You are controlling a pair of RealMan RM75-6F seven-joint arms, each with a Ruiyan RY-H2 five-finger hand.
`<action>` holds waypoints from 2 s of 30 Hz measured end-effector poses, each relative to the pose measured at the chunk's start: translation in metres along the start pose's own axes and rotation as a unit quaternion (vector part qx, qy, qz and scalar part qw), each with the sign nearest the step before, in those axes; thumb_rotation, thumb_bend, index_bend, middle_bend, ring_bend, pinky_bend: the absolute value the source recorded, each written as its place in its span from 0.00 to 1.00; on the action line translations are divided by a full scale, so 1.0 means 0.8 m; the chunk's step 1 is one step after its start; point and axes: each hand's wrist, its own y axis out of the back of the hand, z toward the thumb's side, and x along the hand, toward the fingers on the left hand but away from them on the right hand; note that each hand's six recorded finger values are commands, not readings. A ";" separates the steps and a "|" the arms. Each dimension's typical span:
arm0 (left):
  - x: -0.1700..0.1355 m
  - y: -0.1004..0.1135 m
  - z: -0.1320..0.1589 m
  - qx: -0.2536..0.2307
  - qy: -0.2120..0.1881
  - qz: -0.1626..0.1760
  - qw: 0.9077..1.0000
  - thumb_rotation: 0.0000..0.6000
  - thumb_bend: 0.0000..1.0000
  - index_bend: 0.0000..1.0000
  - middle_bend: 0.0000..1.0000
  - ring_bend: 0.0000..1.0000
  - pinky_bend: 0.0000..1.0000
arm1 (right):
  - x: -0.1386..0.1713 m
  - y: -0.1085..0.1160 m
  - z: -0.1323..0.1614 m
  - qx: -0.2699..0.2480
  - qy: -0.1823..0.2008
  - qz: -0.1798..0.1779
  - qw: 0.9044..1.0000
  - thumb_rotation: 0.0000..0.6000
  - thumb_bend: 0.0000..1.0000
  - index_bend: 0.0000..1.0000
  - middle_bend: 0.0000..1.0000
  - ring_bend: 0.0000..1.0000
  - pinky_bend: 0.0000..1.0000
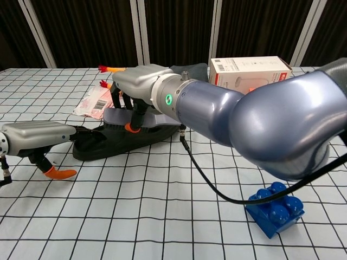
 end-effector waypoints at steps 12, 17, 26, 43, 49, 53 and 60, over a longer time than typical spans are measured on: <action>-0.002 -0.003 -0.003 0.006 0.006 -0.002 1.000 0.90 0.53 0.00 0.06 0.04 0.07 | -0.008 -0.012 -0.033 0.007 -0.029 0.004 1.000 1.00 0.59 0.71 0.51 0.49 0.56; -0.003 -0.005 -0.005 0.006 0.009 -0.004 1.000 0.89 0.53 0.00 0.06 0.04 0.07 | -0.006 -0.015 -0.046 0.030 -0.039 0.004 0.999 1.00 0.59 0.71 0.51 0.49 0.56; -0.004 -0.007 -0.004 0.009 0.008 -0.004 1.000 0.90 0.53 0.00 0.06 0.04 0.07 | -0.001 -0.017 -0.062 0.050 -0.053 0.007 0.997 1.00 0.59 0.71 0.51 0.49 0.56; -0.003 -0.004 0.003 0.011 0.006 0.000 1.000 0.90 0.53 0.00 0.06 0.04 0.07 | 0.010 -0.020 -0.012 0.055 -0.006 0.010 0.998 1.00 0.59 0.71 0.51 0.49 0.56; -0.004 -0.005 0.002 0.012 0.008 -0.002 1.000 0.90 0.53 0.00 0.06 0.04 0.07 | 0.008 -0.019 -0.013 0.057 -0.009 0.008 0.998 1.00 0.59 0.71 0.51 0.49 0.56; -0.003 -0.004 0.002 0.012 0.009 -0.002 1.000 0.90 0.53 0.00 0.06 0.04 0.07 | 0.004 -0.019 -0.026 0.059 -0.022 0.008 0.998 1.00 0.59 0.71 0.51 0.49 0.56; -0.004 -0.007 0.002 0.014 0.009 -0.005 1.000 0.90 0.53 0.00 0.06 0.04 0.07 | 0.003 -0.019 -0.054 0.066 -0.049 0.012 0.997 1.00 0.59 0.71 0.51 0.49 0.56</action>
